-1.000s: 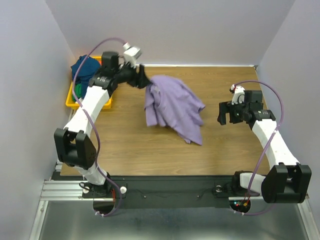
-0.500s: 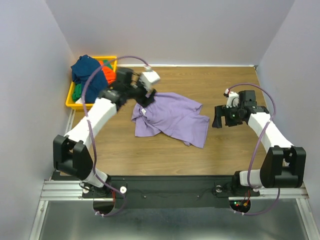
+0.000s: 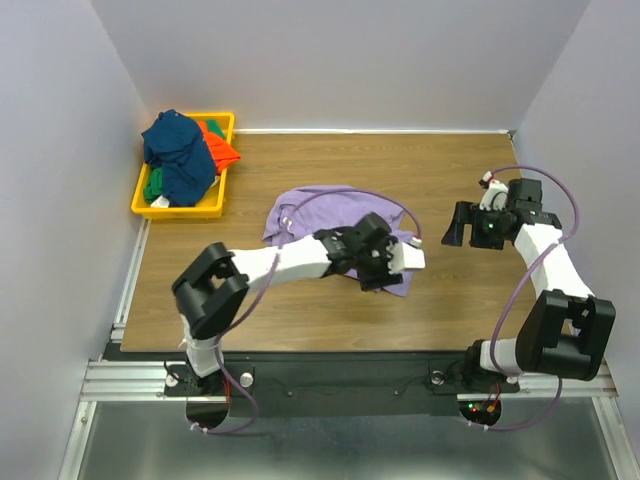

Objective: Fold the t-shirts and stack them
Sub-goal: Flatten the tshirt out

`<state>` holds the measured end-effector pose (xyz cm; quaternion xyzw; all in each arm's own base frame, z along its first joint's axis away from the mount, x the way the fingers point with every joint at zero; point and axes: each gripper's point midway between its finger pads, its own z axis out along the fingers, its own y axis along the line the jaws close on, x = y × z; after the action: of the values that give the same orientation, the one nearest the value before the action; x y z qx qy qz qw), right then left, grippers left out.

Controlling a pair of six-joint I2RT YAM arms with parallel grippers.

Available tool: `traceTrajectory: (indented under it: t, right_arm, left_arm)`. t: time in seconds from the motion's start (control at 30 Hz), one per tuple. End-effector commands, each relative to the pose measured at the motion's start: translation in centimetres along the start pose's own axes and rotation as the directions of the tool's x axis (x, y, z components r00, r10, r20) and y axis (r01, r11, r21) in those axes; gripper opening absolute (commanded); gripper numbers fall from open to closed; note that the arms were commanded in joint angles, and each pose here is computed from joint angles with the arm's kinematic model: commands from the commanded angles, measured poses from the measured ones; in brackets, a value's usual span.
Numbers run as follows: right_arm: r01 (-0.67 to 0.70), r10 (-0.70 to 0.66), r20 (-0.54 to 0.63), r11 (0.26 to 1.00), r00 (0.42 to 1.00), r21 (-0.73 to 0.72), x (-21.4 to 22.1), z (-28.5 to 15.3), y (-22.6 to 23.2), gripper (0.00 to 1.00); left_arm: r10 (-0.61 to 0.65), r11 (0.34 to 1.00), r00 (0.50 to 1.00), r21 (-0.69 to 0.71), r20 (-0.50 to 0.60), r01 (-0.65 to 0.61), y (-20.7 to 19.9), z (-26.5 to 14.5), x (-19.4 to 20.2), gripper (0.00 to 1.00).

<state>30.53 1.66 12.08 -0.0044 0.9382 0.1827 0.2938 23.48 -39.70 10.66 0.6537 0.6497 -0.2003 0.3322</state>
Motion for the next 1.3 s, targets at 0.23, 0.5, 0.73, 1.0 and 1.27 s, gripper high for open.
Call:
traceTrajectory:
  t: [0.23, 0.5, 0.73, 1.0, 1.27]
  right_arm:
    - [-0.123, 0.125, 0.045, 0.991, 0.991, -0.046, -1.4, -2.2, -2.7, 0.95]
    - [-0.154, 0.156, 0.044, 0.987, 0.987, -0.038, -1.3, -2.7, -3.9, 0.95]
    - [-0.172, 0.173, 0.036, 0.984, 0.984, -0.05, -1.1, -2.5, -4.2, 0.95]
    - [-0.168, 0.172, 0.027, 0.981, 0.985, -0.097, -1.1, -2.2, -3.7, 0.96]
    - [-0.187, 0.191, 0.0, 0.962, 0.982, -0.197, -0.9, -1.1, -2.8, 0.93]
  left_arm:
    - [0.073, 0.997, 0.995, -0.007, 0.071, -0.073, -2.3, 7.0, -6.1, 0.59]
    - [0.038, 0.999, 0.999, 0.035, 0.038, -0.04, -3.6, 9.9, -4.6, 0.52]
    - [-0.011, 0.997, 1.0, 0.081, -0.019, 0.013, -4.9, 11.6, -2.2, 0.38]
    - [-0.089, 0.995, 0.996, 0.045, 0.027, 0.087, -1.4, 6.3, -5.6, 0.0]
    - [-0.235, 0.955, 0.901, -0.085, 0.364, 0.283, 11.6, -9.9, -13.3, 0.0]
